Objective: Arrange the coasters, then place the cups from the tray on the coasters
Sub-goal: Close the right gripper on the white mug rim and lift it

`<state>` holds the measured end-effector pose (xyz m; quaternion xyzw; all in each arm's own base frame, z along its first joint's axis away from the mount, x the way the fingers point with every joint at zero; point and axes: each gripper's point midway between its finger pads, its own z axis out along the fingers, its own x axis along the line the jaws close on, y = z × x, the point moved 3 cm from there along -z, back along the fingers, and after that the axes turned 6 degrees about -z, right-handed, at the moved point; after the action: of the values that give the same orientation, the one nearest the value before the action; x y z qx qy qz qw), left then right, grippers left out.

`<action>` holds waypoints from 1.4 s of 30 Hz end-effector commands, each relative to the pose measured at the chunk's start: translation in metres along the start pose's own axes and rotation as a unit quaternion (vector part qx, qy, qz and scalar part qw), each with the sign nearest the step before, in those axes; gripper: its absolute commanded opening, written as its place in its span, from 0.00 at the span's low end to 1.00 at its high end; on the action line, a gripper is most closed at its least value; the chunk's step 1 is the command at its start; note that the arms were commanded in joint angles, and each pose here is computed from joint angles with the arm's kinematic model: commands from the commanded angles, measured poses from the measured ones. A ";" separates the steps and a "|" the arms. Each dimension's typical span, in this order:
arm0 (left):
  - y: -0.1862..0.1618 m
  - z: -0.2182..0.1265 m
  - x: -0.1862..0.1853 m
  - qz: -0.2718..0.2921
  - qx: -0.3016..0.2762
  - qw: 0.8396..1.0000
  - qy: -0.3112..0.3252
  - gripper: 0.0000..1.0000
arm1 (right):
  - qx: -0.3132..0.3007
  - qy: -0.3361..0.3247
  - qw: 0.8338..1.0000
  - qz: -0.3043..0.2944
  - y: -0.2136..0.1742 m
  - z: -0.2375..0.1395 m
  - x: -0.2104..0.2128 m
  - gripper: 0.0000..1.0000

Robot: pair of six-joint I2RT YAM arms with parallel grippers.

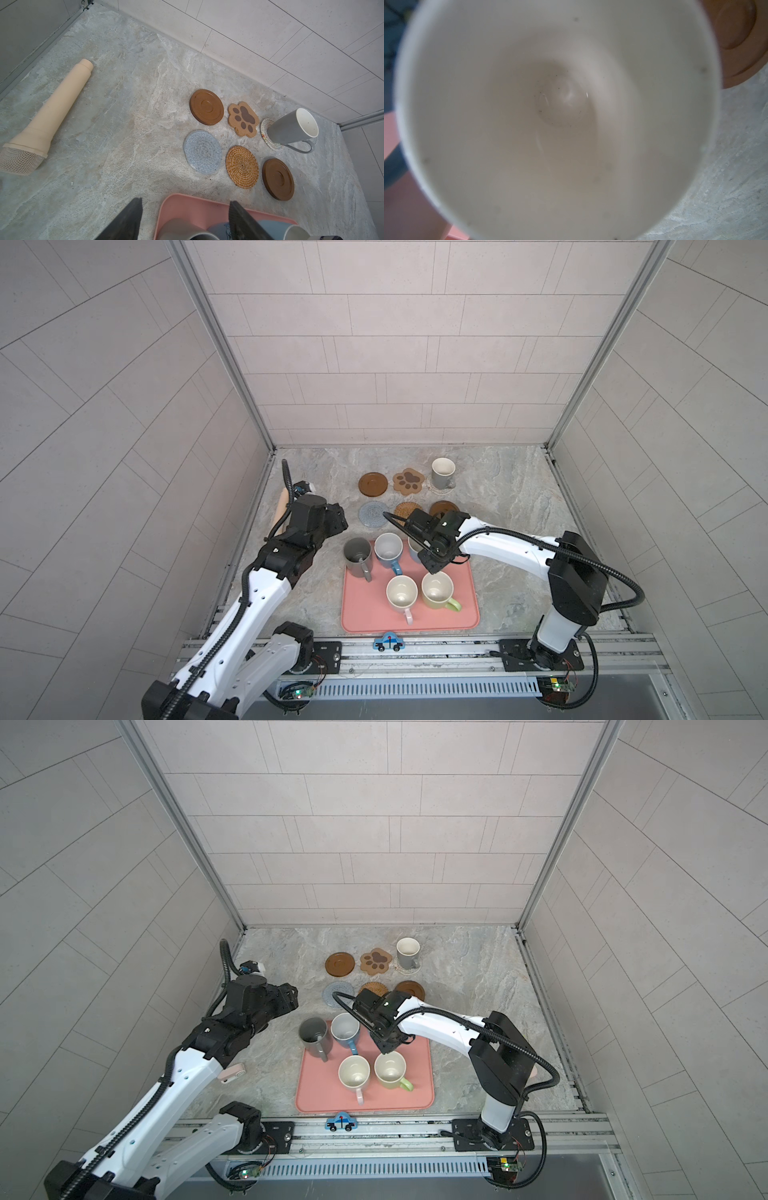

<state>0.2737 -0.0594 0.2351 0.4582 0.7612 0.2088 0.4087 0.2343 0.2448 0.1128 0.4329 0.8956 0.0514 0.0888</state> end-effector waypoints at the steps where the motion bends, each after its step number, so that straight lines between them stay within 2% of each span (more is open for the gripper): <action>1: 0.004 -0.005 0.005 -0.009 -0.013 1.000 0.009 0.73 | -0.002 -0.011 1.000 0.004 0.003 0.000 -0.003 0.17; 42: 0.003 -0.008 0.008 -0.010 -0.016 1.000 0.011 0.73 | -0.068 -0.005 0.997 0.033 0.036 -0.038 -0.022 0.12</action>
<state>0.2702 -0.0564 0.2392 0.4521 0.7612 0.2149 0.4122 0.2556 0.2449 0.1360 0.4523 0.8832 0.0759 0.0977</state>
